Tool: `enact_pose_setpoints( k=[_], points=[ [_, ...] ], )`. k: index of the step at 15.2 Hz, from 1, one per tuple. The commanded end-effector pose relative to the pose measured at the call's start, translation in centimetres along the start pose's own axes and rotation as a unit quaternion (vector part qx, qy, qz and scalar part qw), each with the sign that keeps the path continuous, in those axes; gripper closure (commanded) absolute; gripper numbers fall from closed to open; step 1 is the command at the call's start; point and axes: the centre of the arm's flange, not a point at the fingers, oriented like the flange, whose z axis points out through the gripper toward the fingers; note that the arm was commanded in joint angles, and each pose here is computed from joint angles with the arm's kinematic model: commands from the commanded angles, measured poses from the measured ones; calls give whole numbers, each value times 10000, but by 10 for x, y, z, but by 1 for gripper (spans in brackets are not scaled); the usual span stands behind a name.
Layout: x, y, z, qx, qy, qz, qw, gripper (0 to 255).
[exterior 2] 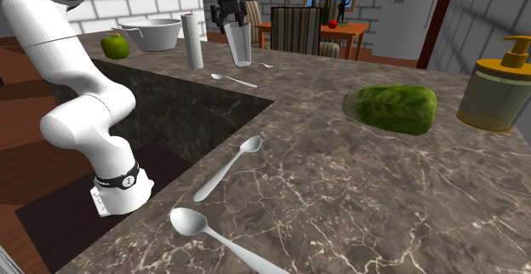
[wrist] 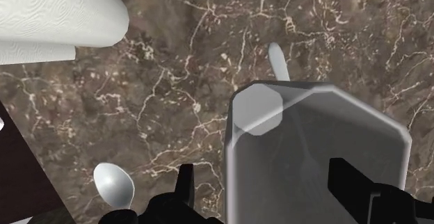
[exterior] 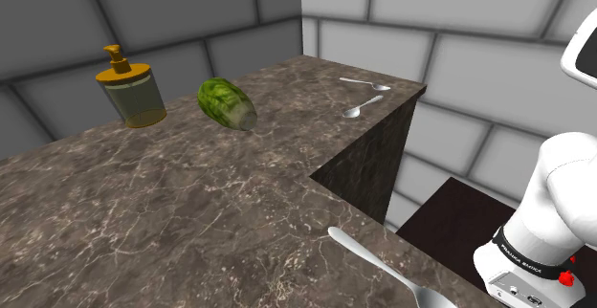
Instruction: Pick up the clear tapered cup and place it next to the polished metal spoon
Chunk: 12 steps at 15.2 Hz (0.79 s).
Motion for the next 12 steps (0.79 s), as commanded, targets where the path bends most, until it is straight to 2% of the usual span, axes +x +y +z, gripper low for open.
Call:
enact_pose_setpoints(
  k=[1,5,12],
  points=[
    [0,0,0,0,0,0,10000,0],
    [0,0,-50,0,0,0,10000,0],
    [0,0,-50,0,0,0,10000,0]
  ],
)
